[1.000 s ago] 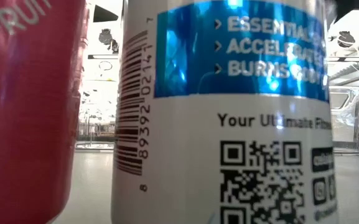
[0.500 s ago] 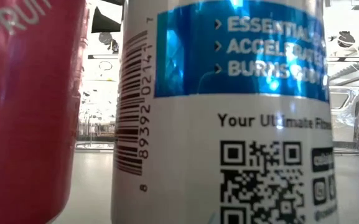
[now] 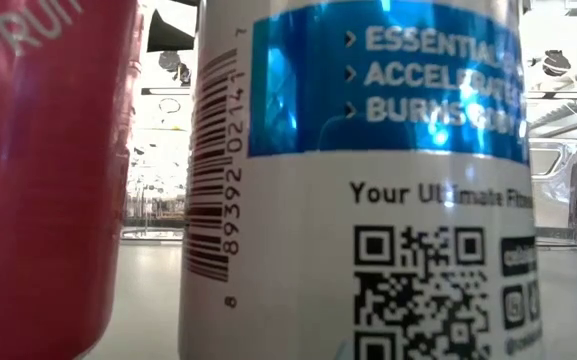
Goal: Sort soda cans
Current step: Put the right pink soda can into the right transparent bin
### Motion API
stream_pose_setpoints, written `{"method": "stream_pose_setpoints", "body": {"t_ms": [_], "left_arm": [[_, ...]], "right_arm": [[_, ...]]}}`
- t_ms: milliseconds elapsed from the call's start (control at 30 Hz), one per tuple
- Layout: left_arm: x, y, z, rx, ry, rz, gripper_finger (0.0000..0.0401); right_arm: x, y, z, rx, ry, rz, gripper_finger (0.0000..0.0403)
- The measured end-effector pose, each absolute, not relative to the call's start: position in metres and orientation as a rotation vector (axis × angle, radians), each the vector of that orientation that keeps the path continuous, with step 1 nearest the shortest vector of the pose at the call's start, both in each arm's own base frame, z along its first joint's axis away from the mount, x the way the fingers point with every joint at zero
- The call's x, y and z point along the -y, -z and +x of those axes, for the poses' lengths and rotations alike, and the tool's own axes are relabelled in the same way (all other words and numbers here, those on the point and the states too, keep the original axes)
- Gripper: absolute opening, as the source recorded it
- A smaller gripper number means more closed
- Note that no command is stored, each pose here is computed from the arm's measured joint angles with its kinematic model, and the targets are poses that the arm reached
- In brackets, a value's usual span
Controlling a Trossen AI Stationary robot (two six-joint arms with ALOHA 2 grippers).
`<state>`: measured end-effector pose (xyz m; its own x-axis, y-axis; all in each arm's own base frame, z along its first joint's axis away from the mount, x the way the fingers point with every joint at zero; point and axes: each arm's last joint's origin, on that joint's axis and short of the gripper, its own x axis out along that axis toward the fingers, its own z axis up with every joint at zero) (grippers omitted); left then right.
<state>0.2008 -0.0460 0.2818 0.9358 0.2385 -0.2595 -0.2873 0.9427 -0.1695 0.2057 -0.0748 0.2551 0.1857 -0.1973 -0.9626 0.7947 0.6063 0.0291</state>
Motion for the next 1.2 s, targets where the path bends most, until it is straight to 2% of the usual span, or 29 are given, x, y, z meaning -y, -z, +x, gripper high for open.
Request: {"method": "stream_pose_setpoints", "body": {"t_ms": [533, 1033, 1200], "left_arm": [[0.046, -0.282, 0.201, -0.234, -0.271, -0.211, 0.0354], [0.046, -0.282, 0.201, -0.228, -0.265, -0.265, 0.0354], [0.047, -0.282, 0.201, -0.23, -0.255, -0.267, 0.0354]], "right_arm": [[0.114, -0.249, 0.191, -1.265, 0.729, 0.535, 0.0285], [0.122, -0.235, 0.203, -1.311, 0.693, 0.491, 0.0293], [0.121, -0.235, 0.202, -1.325, 0.696, 0.496, 0.0308]]}}
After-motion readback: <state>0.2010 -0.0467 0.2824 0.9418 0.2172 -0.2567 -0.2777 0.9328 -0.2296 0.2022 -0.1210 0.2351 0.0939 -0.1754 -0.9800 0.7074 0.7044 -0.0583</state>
